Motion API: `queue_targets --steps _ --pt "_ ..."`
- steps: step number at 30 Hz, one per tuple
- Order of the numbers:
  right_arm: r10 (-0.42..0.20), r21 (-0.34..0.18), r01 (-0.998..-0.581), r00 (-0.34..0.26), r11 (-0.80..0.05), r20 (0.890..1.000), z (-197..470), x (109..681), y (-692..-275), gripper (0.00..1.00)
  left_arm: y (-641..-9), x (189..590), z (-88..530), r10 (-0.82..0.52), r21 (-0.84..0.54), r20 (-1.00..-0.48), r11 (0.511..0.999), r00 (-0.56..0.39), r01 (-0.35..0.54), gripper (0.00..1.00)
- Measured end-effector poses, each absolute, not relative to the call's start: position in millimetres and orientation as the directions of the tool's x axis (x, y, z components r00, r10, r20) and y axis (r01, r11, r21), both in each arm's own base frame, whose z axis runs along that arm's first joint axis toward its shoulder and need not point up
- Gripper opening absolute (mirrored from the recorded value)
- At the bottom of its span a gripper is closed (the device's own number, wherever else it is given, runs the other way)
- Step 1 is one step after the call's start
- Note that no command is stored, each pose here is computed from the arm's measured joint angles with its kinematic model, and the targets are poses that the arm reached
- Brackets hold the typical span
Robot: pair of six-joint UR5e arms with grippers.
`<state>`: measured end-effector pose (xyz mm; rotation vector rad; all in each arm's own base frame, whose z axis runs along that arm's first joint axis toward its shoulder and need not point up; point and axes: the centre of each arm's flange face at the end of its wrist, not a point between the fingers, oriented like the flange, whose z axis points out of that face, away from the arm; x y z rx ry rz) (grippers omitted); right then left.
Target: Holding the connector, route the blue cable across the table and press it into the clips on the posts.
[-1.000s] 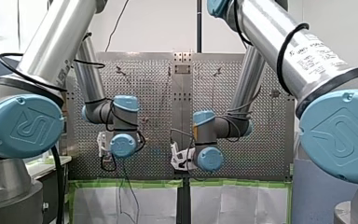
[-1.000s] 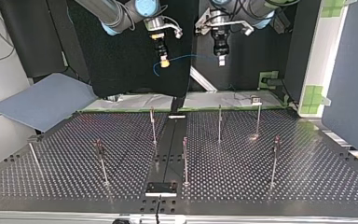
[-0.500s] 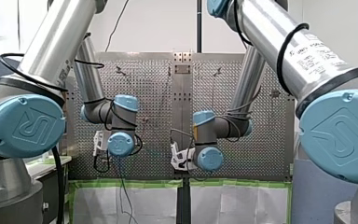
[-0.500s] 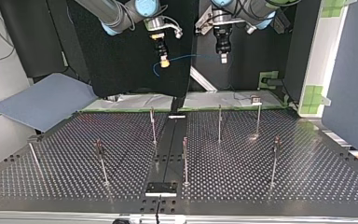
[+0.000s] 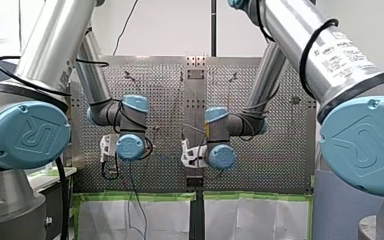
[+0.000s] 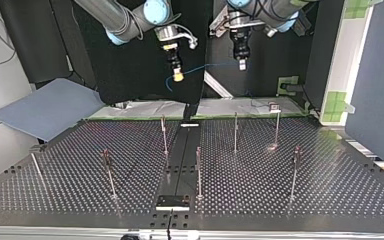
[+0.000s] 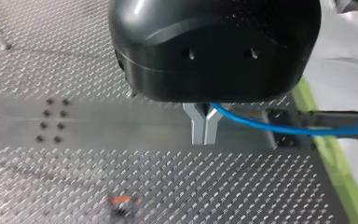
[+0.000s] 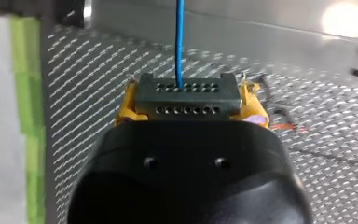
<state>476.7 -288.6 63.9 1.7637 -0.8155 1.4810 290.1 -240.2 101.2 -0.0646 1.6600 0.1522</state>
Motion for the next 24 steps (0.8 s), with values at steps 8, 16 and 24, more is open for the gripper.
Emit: queue_targets --steps 8,16,24 --pt "-0.022 0.035 -0.788 0.061 -0.615 0.998 115 500 -302 0.0 -238 312 137 0.006 0.015 -0.999 0.976 -0.043 -0.218 0.0" --pt "0.009 -0.009 -0.747 -0.02 -0.664 1.0 180 519 -318 0.0 -237 334 183 0.01 0.005 -1.0 0.954 0.013 -0.301 0.0" --pt "0.053 -0.015 -0.698 -0.077 -0.716 0.996 246 534 -323 0.0 -231 343 227 -0.008 -0.029 -0.998 0.923 0.057 -0.383 0.0"
